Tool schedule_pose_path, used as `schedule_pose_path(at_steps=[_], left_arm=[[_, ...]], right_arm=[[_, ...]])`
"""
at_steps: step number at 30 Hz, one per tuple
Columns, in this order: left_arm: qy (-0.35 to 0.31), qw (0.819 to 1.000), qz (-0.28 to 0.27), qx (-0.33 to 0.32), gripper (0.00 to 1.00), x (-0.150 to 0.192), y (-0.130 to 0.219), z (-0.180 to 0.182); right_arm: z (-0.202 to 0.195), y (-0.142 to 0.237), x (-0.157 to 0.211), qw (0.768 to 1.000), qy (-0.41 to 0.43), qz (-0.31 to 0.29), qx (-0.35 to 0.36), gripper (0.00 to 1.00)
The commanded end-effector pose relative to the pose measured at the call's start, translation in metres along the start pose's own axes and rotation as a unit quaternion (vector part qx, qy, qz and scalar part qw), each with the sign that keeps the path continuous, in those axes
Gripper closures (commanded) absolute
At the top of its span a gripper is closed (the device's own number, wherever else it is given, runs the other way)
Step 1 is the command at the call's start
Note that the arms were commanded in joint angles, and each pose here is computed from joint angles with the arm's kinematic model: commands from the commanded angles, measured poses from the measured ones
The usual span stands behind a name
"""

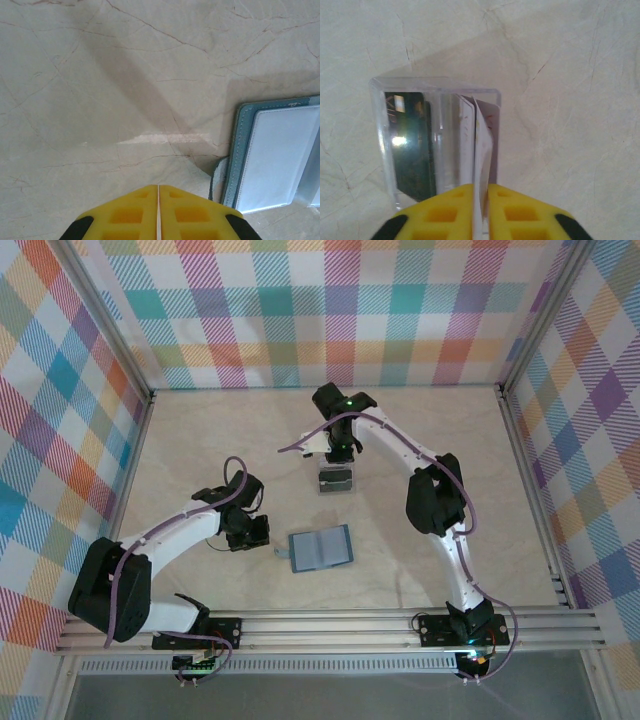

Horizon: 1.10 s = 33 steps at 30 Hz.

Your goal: Take the credit cards out of the card holder

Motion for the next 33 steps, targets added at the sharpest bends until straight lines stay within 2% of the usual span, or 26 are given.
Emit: schedule_pose_path(at_steps=[1,11,14,18,21,25,26,27,28,29,33], left_arm=[[0.002,1.0,0.017,-0.002,0.9,0.003,-0.001,0.005],[0.001,1.0,0.009,0.003,0.9,-0.002,0.001,0.002],[-0.001,1.0,-0.01,-0.001,0.88,-0.008,0.003,0.0],[-0.011,0.997,-0.063,-0.034,0.8,-0.023,0.01,-0.001],[-0.021,0.991,-0.113,-0.072,0.63,-0.034,0.018,0.001],[-0.03,0.974,-0.178,-0.135,0.34,-0.047,0.027,0.008],[-0.028,0.97,-0.19,-0.148,0.3,-0.051,0.029,0.01],[-0.025,0.965,-0.2,-0.165,0.17,-0.054,0.031,0.013],[-0.023,0.959,-0.213,-0.184,0.06,-0.058,0.033,0.016],[-0.02,0.953,-0.224,-0.202,0.0,-0.061,0.035,0.019],[0.001,0.92,-0.269,-0.287,0.0,-0.077,0.041,0.04]], right_arm=[[-0.005,0.004,-0.003,1.0,0.005,-0.013,0.006,0.81],[-0.015,0.031,-0.003,0.998,-0.026,-0.032,0.052,0.72],[-0.016,0.046,0.0,0.994,-0.068,-0.058,0.057,0.64],[-0.013,0.063,0.012,0.982,-0.14,-0.095,0.084,0.56],[-0.005,0.071,0.026,0.964,-0.201,-0.124,0.121,0.45],[0.012,0.075,0.056,0.934,-0.288,-0.145,0.153,0.18],[0.017,0.074,0.063,0.928,-0.306,-0.146,0.156,0.11],[0.022,0.072,0.071,0.92,-0.326,-0.146,0.162,0.03],[0.028,0.069,0.08,0.911,-0.348,-0.147,0.167,0.0],[0.034,0.068,0.087,0.902,-0.367,-0.151,0.171,0.0],[0.057,0.052,0.128,0.853,-0.463,-0.149,0.189,0.0]])
Point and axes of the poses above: each hand's point on the last joint's axis, 136 mm out from that joint toward the fingers, its own y axis back along the fingers, its own z axis along the line the jaws close on, x = y × z, the point moved 10 cm from there along y, back along the fingers, and after that the axes turned 6 degrees about -y, right-handed, at the moved point
